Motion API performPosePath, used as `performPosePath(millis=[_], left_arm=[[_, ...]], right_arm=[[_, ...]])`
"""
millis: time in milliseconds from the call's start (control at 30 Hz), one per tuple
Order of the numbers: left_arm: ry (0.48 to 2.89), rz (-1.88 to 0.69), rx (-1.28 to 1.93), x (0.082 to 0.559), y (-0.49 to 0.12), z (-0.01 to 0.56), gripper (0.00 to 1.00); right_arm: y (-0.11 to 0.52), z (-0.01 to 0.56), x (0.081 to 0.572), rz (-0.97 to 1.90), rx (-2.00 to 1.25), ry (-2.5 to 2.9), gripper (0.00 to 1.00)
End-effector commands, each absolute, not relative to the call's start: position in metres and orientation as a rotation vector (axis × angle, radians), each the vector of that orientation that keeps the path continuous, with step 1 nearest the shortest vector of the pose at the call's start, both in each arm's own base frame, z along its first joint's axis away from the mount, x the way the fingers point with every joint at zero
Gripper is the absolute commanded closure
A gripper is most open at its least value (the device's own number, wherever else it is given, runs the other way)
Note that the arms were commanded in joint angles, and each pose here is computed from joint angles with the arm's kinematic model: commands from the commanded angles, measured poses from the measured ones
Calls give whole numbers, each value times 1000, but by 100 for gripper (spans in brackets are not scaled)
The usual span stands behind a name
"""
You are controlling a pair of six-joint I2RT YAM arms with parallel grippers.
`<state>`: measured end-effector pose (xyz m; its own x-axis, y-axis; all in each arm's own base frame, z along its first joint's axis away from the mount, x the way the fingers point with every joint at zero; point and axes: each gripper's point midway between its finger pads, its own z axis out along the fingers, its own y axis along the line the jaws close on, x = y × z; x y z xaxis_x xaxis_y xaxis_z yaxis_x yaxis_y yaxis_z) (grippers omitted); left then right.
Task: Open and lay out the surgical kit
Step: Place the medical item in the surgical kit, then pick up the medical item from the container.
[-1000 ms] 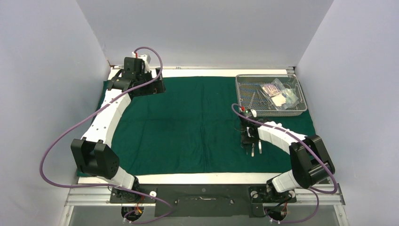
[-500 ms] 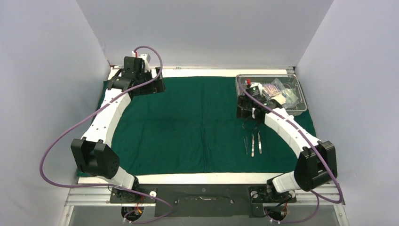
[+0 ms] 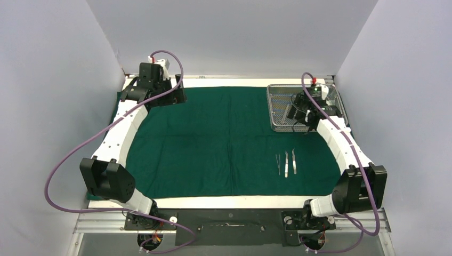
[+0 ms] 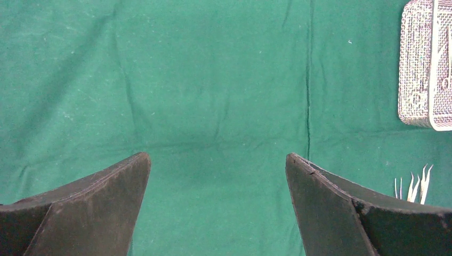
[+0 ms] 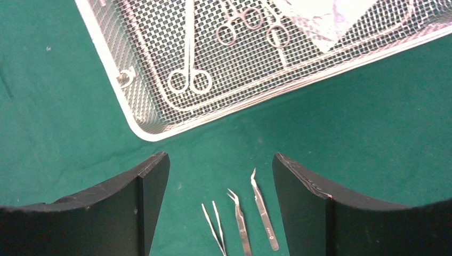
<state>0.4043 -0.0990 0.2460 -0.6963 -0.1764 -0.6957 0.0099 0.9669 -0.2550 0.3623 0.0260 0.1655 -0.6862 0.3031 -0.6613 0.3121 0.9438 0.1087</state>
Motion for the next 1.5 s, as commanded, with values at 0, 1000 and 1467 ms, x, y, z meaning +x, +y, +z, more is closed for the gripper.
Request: performPosePath(millis=[0,1000,1467], left_arm=[[2203,-284,-123,409,-90,284,4],[2175,-171,-198,417,-58,290,4],[2192,-211,-186,428,-67,284,4]], right_arm=[[15,179,375,38,513,2328,32],[11,80,491,-101,496,2522,48],[25,57,485,-109,443,2652,48]])
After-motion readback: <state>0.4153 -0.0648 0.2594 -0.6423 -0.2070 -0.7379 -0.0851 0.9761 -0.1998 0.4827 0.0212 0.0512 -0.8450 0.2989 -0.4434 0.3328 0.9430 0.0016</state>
